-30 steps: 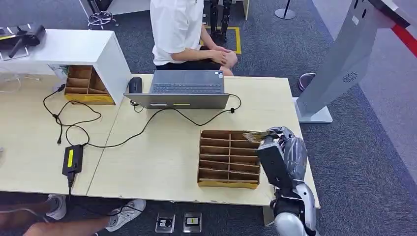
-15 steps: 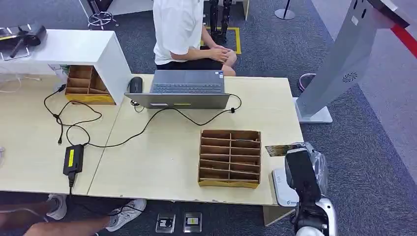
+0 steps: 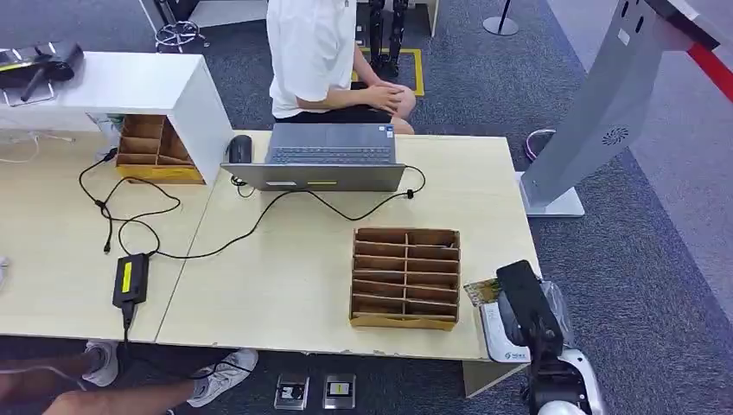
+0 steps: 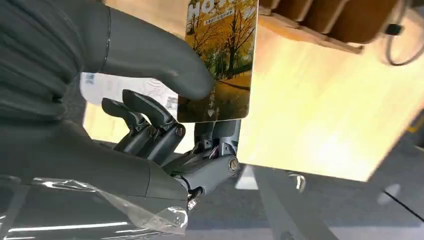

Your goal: Pass the card to the sensor for recognition and then transmit it.

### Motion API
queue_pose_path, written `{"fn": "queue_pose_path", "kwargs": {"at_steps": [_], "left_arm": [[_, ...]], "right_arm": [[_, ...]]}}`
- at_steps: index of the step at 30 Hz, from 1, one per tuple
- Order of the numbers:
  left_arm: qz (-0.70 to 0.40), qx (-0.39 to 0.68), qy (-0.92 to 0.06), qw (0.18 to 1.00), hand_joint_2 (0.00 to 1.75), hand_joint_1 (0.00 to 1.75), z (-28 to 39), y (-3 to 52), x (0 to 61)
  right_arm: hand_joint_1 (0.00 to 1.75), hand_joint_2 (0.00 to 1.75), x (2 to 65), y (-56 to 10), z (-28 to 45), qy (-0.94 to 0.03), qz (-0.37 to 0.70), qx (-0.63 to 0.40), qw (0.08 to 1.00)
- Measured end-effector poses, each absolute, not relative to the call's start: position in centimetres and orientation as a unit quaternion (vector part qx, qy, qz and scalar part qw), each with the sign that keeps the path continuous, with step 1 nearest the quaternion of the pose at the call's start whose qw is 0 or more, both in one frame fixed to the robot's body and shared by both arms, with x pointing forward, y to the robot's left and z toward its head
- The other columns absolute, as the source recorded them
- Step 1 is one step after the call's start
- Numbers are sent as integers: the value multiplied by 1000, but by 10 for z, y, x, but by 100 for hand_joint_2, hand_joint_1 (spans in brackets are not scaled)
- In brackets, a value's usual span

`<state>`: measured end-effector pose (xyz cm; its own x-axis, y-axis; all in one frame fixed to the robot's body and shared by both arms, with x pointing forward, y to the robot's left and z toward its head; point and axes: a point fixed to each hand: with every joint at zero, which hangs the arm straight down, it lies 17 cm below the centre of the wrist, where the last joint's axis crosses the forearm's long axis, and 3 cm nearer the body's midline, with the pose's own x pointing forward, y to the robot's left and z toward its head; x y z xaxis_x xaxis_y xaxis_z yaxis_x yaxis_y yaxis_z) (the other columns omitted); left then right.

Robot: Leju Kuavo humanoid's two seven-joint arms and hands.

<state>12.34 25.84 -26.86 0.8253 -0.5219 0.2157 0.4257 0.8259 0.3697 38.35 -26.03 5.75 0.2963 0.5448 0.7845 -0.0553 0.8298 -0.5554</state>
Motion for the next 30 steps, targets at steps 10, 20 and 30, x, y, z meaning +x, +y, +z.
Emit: {"fn": "queue_pose_path", "kwargs": {"at_steps": [10, 20, 30], "left_arm": [[-254, 156, -156, 942, 0, 0, -269, 259, 124], [-260, 156, -155, 940, 0, 0, -269, 258, 124], [-261, 154, -152, 941, 0, 0, -269, 258, 122]], "right_arm": [[175, 175, 376, -276, 48, -515, 221, -230, 796], [175, 175, 373, -283, 51, -495, 288, -264, 776], [175, 175, 366, -278, 39, -465, 352, -258, 770]]}}
